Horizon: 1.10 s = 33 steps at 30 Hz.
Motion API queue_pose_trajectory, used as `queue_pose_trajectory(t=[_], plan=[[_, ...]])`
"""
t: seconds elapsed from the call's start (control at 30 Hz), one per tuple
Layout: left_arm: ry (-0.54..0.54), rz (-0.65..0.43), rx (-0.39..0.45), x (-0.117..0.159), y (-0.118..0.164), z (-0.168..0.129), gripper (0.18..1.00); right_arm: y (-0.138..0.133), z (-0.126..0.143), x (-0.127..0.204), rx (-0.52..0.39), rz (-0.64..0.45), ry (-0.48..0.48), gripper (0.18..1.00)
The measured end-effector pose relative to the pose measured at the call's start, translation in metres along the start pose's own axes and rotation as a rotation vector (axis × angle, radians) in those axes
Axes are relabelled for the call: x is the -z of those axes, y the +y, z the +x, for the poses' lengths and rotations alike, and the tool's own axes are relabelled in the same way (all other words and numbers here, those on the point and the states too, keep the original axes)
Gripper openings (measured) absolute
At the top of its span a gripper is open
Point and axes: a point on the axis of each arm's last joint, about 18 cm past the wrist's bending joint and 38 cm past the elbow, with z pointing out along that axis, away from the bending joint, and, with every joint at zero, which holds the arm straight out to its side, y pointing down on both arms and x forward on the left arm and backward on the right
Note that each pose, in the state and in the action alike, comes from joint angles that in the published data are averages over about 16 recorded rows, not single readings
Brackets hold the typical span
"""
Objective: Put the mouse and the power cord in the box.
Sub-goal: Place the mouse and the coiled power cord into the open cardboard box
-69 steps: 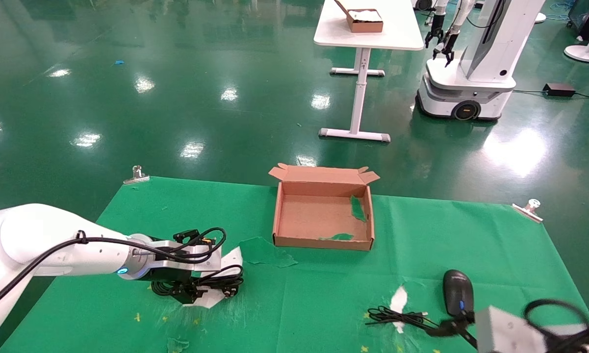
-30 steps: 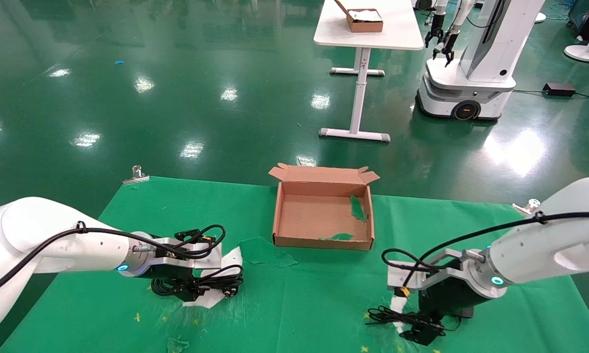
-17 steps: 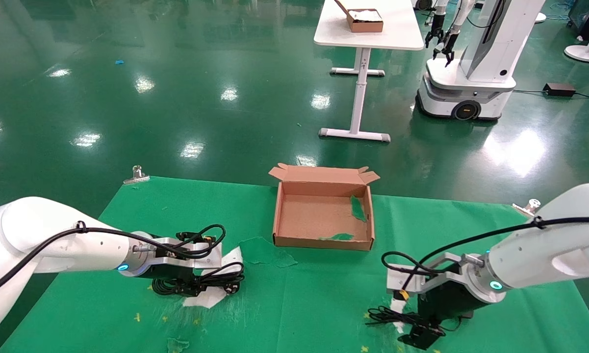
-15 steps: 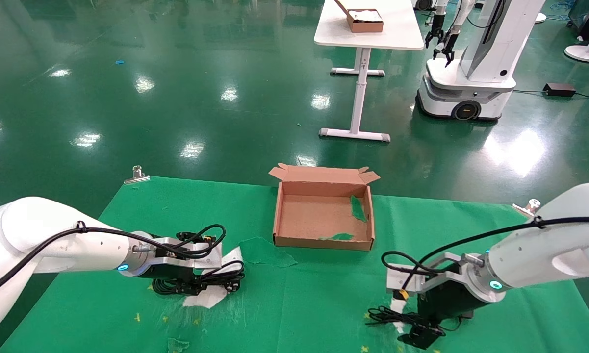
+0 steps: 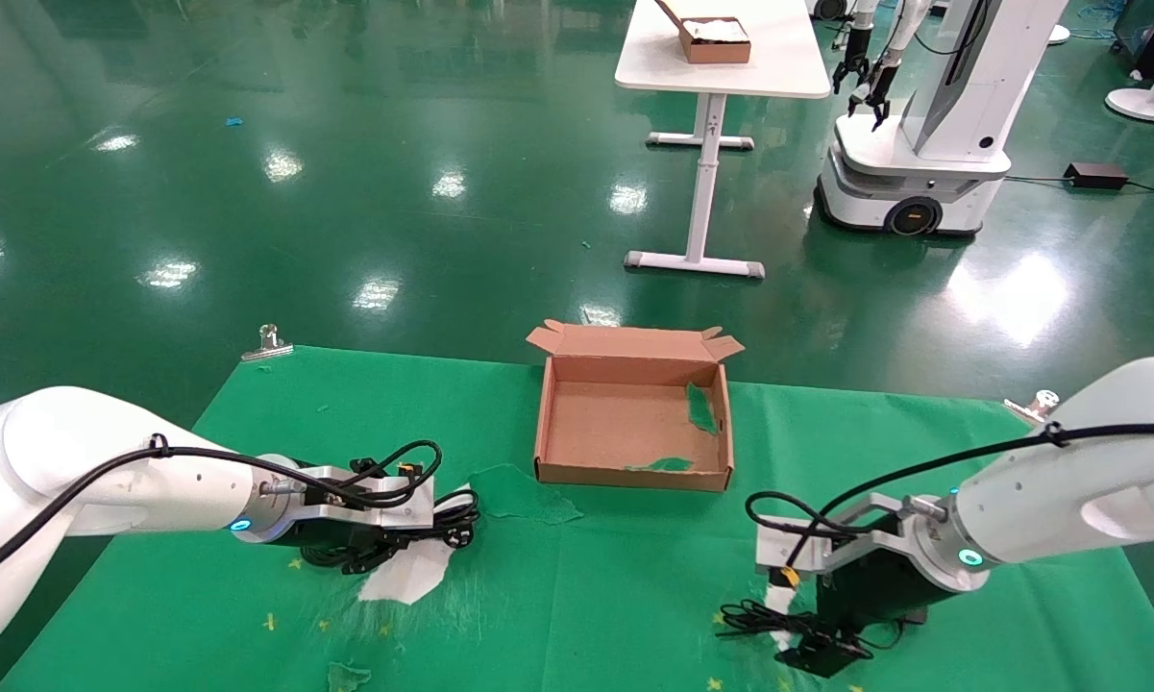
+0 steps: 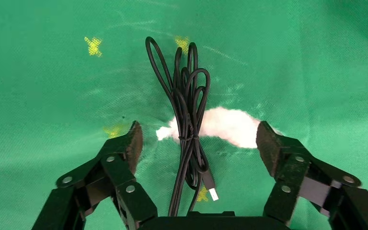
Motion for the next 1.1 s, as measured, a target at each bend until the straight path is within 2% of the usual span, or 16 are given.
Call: queue_pose_trajectory(t=[0.23,0.43,0.83,1.1], plan=[[0.000,0.000,0.000,0.000,0.000,0.000,0.331,0.000,0.000,0.000,0.001,0.001,0.000,0.782],[0.000,0.000,0.000,0.000,0.000,0.000,0.281,0.000,0.000,0.000,0.001,0.001,0.000,0.652],[-0.002,0.006,-0.003,0.003,-0.001,-0.002,0.266,-0.001,0.001,0.002,0.000,0.004,0.003,0.380],[-0.020,0.077,-0.011,0.026,-0.016,-0.023,0.266,0.000,0.016,0.027,-0.011,0.026,0.047,0.272]])
